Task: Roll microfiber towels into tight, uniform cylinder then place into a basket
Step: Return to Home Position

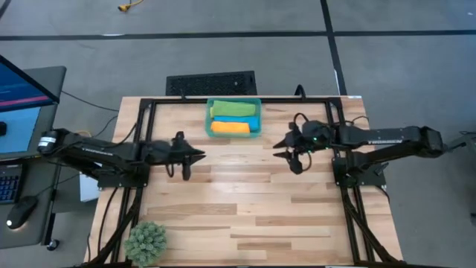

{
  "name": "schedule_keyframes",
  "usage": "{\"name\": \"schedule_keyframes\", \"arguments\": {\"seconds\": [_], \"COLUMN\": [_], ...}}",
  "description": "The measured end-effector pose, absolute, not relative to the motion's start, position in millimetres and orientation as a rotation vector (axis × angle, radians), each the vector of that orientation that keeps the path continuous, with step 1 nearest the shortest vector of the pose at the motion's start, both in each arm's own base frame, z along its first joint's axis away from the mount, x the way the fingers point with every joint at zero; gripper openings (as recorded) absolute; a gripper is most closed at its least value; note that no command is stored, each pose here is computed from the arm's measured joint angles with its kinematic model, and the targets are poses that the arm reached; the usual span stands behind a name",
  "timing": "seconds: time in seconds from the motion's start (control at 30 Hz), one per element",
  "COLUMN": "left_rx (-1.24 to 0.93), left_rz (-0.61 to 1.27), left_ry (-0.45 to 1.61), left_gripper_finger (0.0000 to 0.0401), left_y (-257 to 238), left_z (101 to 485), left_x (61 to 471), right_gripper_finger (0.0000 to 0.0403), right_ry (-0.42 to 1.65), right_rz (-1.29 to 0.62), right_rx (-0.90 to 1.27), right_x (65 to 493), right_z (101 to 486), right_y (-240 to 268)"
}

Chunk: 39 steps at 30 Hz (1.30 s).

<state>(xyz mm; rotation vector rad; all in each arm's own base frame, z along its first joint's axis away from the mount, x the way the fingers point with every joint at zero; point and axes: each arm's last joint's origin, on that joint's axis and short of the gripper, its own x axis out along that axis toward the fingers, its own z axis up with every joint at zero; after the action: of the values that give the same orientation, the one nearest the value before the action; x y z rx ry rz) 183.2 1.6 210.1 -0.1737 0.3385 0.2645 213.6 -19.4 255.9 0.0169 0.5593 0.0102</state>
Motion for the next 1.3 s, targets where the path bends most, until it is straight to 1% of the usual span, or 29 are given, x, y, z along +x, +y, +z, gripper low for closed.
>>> {"name": "schedule_keyframes", "arguments": {"seconds": [0.13,0.2,0.4,0.57,0.87,1.03,1.17,1.3], "left_rx": [-0.173,-0.177,-0.169,-0.153,-0.098,-0.088,-0.090,-0.070], "left_rz": [0.224,0.220,0.160,0.149,0.141,0.138,0.120,0.080], "left_ry": [0.274,0.236,0.138,0.056,-0.003,-0.046,-0.058,-0.067], "left_gripper_finger": [0.0016,0.0005,0.0001,0.0000,0.0000,0.0000,0.0000,0.0000], "left_y": [-5.3,-5.3,-4.6,-3.4,-1.7,-1.3,-2.1,-3.4], "left_z": [206.6,205.8,200.6,196.7,199.4,196.7,173.6,173.3], "left_x": [164.4,155.3,132.1,117.8,97.3,92.1,95.8,97.7], "right_gripper_finger": [0.0159,0.0159,0.0159,0.0159,0.0159,0.0159,0.0159,0.0159], "right_ry": [0.541,0.508,0.397,0.324,0.174,0.113,0.069,0.039], "right_rz": [0.008,0.000,-0.006,-0.005,-0.003,-0.002,-0.007,-0.009], "right_rx": [0.040,0.063,0.076,0.068,0.046,0.041,0.056,0.056], "right_x": [194.8,186.1,159.0,138.1,106.8,95.7,90.3,87.9], "right_z": [248.7,246.8,237.4,231.0,220.3,206.7,196.1,189.8], "right_y": [-15.8,-15.1,-12.8,-10.8,-7.8,-6.7,-6.3,-6.1]}}
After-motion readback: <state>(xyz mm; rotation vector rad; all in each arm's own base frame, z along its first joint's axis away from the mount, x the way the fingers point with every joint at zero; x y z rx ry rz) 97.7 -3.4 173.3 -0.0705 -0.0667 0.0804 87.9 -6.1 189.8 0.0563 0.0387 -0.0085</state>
